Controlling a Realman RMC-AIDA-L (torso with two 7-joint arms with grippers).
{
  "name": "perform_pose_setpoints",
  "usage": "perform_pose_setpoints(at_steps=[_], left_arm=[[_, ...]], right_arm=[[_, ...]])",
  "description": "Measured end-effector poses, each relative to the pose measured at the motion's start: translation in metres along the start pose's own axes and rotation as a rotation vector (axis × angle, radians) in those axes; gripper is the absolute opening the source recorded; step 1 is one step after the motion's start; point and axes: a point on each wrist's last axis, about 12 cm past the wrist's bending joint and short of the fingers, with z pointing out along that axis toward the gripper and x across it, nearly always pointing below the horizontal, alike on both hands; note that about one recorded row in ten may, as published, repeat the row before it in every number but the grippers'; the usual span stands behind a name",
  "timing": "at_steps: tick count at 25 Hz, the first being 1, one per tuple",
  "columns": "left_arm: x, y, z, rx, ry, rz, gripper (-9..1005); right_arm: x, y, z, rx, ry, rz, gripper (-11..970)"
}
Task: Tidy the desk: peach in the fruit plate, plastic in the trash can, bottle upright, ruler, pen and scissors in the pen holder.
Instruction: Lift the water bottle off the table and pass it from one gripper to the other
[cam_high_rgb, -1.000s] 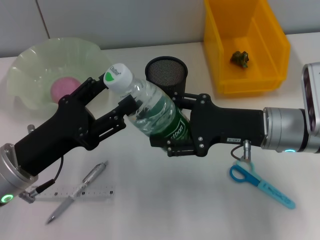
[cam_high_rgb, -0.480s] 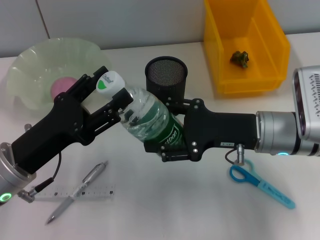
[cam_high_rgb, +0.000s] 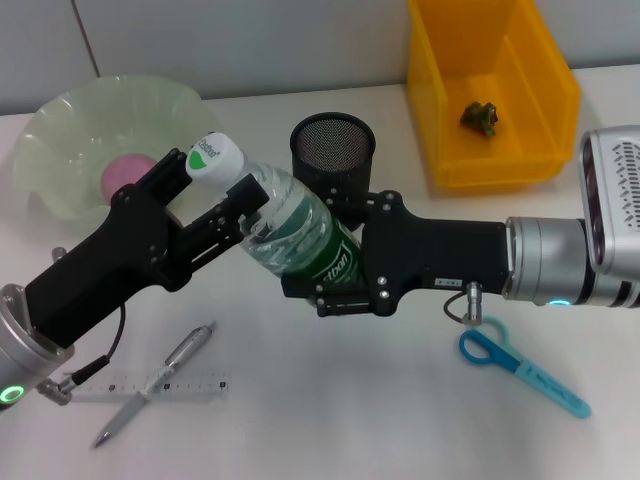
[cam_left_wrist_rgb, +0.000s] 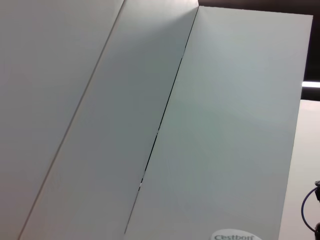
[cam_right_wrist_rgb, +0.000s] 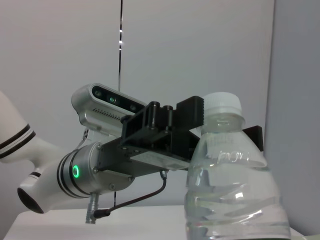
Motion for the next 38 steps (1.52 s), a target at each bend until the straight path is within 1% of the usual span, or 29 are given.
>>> perform_pose_setpoints(at_steps=[5,11,18,20,24,38], left_arm=[[-0.0009,0.0006,0.0033,0.013,0.002,-0.012,807],[-0.001,0.0008,0.0046,0.018,0.004,-0.012,576],[-0.0011,0.0009,0.0052,0.02,0.005,-0.012,565],[-0.0017,0.0015,0.007,0.024,0.005,-0.001,475],[-0.0015,0.0016,0.0072,0.024,0.007,0.01,435],[-0.0008,-0.0007,0.009,0.05,0.016,0.014,450]], right_arm=[[0.0002,0.0001,0.0029,-0.004,-0.004,0.001,770],[0.0007,0.001,0.0044,-0.012,-0.001,0.002,770],[0.0006,0.0013,0.0045,-0.015,-0.002,0.002,769],[0.0006,0.0013,0.0045,-0.015,-0.003,0.002,769],[0.0008,0.0013,0.0042,-0.014,-0.002,0.002,769],[0.0061,0.0083,0.0033,-0.02,-0.009,0.036,776]])
